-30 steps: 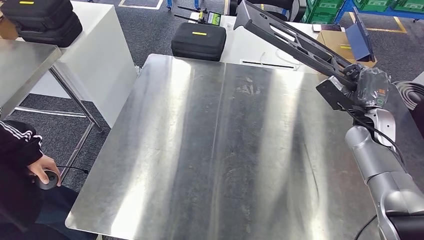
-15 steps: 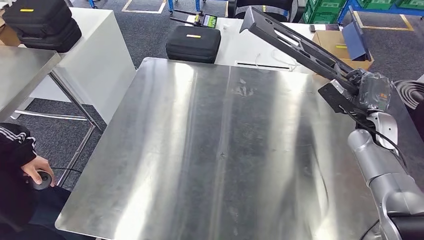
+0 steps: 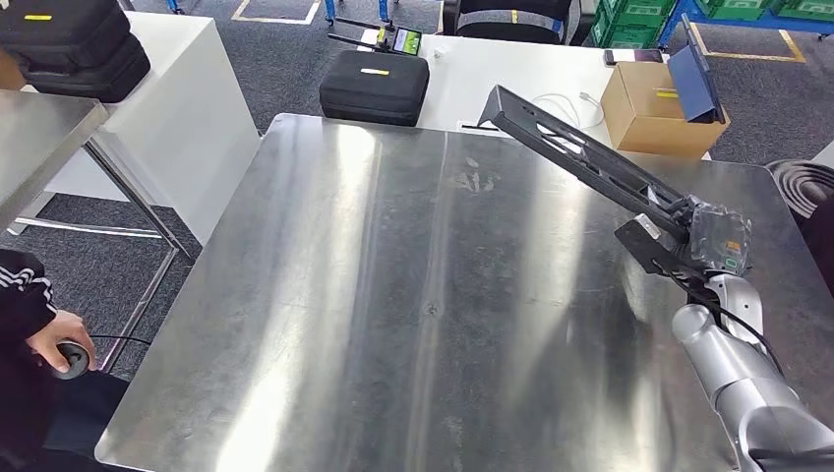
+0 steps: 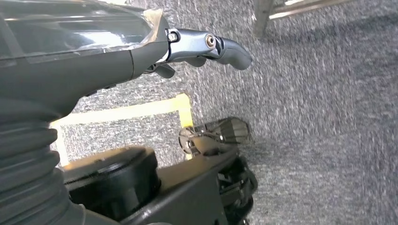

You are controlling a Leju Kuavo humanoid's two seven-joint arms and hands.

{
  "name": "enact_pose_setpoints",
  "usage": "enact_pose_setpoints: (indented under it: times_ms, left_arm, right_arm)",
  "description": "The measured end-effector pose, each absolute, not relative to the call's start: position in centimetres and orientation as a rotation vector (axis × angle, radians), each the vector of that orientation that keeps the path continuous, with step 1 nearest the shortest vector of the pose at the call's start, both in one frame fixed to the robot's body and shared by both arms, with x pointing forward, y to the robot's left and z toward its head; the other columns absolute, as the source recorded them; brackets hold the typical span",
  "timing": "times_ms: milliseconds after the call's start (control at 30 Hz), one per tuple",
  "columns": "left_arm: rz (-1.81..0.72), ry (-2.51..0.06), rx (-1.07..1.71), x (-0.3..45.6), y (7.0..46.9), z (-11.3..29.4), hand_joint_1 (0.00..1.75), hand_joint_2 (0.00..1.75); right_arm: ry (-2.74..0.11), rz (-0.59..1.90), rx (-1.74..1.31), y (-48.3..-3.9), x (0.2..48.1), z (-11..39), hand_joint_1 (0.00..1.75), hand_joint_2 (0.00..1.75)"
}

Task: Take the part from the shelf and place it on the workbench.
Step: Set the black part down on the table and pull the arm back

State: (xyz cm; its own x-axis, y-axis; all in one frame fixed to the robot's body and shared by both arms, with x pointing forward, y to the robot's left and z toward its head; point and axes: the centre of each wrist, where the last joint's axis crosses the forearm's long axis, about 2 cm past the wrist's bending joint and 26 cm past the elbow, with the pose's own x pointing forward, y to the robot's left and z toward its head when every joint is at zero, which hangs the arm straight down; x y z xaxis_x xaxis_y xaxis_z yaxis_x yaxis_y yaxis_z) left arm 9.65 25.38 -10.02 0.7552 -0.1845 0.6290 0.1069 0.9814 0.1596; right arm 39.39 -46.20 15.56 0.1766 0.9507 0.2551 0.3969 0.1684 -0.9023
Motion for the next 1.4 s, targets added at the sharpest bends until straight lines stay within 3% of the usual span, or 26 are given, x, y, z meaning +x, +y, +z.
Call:
enact_pose_setpoints:
  times_ms: [233,367,400,533,1400]
  left_arm:
    - [-0.166,-0.703,0.122,9.7,25.2,-10.0,0.00,1.75]
    - [-0.179,-0.699,0.146,9.7,25.2,-10.0,0.00,1.75]
    - [-0.182,-0.695,0.152,9.7,25.3,-10.0,0.00,1.75]
    - [-0.183,-0.670,0.177,9.7,25.4,-10.0,0.00,0.00]
    - [-0.184,-0.671,0.156,9.8,25.0,-9.9,0.00,0.00]
  right_arm:
    - [-1.344,0.670,-1.406,-46.9,38.5,14.4,1.75,1.75]
    - [-1.316,0.680,-1.407,-47.3,38.0,13.8,0.00,0.00]
    - [-1.312,0.680,-1.407,-47.4,37.9,13.7,0.00,0.00]
    - [-1.291,0.686,-1.401,-47.5,37.5,13.1,0.00,0.00]
    - [-1.366,0.659,-1.389,-46.7,39.1,14.4,0.00,0.00]
